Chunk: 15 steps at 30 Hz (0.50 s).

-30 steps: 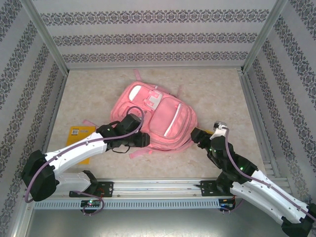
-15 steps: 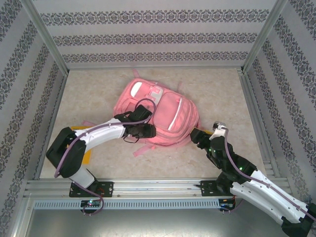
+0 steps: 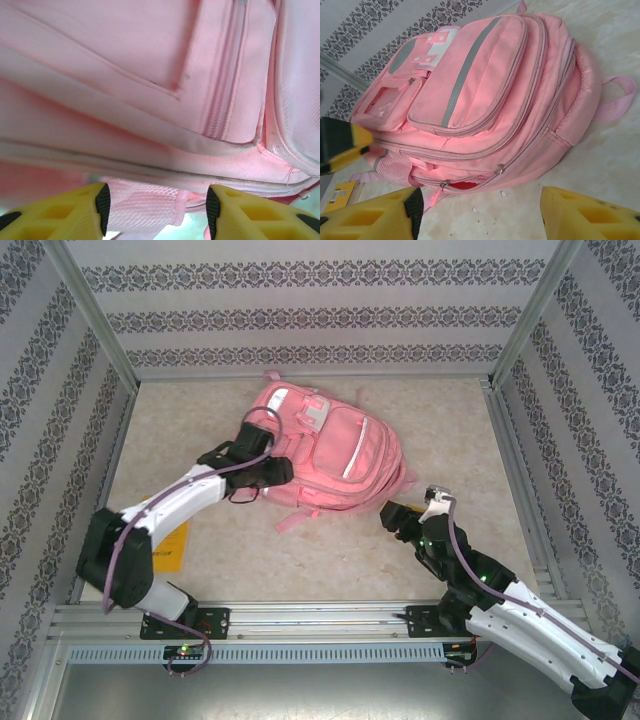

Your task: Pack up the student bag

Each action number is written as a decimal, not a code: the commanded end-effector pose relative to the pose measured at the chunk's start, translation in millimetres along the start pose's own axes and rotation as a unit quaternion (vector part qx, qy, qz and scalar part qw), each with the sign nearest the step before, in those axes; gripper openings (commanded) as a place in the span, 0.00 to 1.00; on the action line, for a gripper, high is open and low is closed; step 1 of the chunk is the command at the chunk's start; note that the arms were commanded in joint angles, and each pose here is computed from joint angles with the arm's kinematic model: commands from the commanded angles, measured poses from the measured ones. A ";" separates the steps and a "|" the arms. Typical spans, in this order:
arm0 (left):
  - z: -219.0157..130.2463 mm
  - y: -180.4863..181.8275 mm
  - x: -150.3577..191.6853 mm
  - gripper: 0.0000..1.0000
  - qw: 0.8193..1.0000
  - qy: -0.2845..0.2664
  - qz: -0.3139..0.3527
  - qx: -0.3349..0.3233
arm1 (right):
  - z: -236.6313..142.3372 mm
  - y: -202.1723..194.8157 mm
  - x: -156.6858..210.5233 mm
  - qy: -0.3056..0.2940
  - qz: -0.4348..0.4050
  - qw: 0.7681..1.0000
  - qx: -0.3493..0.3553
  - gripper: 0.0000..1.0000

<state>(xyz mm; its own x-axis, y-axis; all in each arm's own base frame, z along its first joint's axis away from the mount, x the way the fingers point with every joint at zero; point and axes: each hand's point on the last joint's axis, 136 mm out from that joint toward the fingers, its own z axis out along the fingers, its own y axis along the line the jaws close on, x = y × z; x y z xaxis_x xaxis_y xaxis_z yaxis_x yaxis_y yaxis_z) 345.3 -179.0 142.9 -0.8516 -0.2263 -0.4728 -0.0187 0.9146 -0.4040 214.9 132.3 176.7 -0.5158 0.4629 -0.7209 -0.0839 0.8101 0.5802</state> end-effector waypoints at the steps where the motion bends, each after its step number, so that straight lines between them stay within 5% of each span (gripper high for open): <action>1: -29.5 34.4 -12.4 0.56 0.998 -0.048 -0.013 -0.040 | 4.9 5.1 2.7 0.003 -0.004 1.000 -0.013 0.64; 4: -52.3 107.0 -15.4 0.60 0.980 -0.097 -0.113 -0.134 | 9.2 6.0 6.8 0.009 -0.004 1.000 -0.015 0.64; 10: -86.4 225.1 20.5 0.74 0.893 -0.102 -0.291 -0.327 | 12.3 7.8 11.8 0.018 -0.005 1.000 -0.022 0.64; 15: -73.6 267.0 47.3 0.85 0.857 -0.078 -0.384 -0.335 | 10.9 9.4 10.8 0.016 -0.009 0.999 -0.027 0.64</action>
<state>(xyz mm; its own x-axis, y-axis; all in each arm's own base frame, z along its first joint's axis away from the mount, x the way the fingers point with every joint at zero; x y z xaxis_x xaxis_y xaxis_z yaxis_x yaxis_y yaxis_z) 285.7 65.7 92.4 -0.4495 -0.7736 -0.4466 -0.8059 0.5668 -0.1708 217.3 147.4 166.2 -0.5531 0.4393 -0.7079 -0.1136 0.8020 0.5865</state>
